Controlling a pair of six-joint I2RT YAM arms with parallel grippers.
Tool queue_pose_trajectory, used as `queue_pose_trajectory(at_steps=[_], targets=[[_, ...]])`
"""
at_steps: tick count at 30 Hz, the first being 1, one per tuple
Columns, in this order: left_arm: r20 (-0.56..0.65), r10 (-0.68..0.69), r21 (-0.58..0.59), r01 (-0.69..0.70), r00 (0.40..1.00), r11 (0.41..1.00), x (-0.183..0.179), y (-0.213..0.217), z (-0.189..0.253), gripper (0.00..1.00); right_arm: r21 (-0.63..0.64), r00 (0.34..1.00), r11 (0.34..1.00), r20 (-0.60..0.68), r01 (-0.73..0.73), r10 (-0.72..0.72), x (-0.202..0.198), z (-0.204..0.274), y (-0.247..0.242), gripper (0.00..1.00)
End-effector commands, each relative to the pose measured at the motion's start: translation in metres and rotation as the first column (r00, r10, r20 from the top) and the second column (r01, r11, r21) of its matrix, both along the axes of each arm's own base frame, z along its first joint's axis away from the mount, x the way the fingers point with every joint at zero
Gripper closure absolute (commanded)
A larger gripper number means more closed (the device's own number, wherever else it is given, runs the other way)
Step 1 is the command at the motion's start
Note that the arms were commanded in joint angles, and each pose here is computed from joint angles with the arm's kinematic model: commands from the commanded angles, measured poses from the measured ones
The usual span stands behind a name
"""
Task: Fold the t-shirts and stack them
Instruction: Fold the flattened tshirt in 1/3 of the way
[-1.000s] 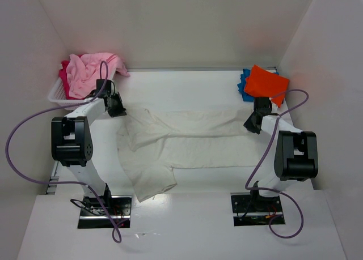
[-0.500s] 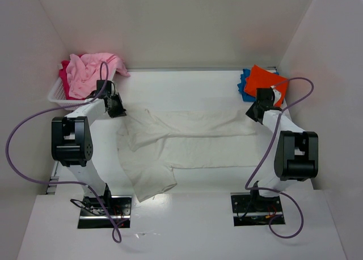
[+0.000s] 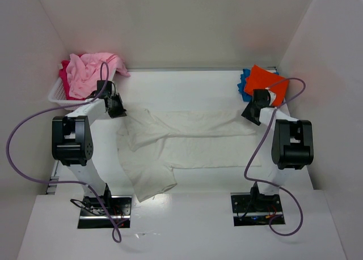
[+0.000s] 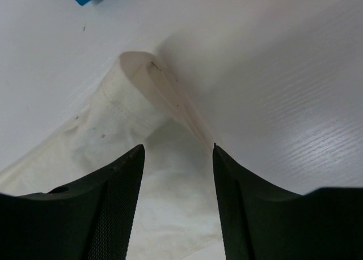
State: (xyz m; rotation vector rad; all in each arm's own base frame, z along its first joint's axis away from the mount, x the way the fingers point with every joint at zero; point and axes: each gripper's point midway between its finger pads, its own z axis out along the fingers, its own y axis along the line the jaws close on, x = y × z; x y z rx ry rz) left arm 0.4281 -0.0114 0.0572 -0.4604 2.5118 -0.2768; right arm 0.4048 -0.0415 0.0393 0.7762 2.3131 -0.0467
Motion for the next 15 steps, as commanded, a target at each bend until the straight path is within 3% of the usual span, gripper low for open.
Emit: queue_pose_trajectory(at_steps=[1,11,15], targets=[[0.071,0.017,0.035,-0.019,0.997,0.999,0.018,0.011,0.011,1.00,-0.051,0.994,0.999,0.105,-0.007,0.012,0.032,0.023,-0.011,0.45],[0.071,0.017,0.035,-0.019,0.997,0.999,0.020,0.011,0.008,1.00,-0.056,0.995,0.997,0.084,-0.044,0.049,0.052,0.003,-0.009,0.54],[0.071,0.017,0.035,-0.019,0.997,0.999,0.020,0.011,0.008,1.00,-0.053,0.995,0.997,0.074,-0.058,0.062,0.057,-0.003,-0.008,0.76]])
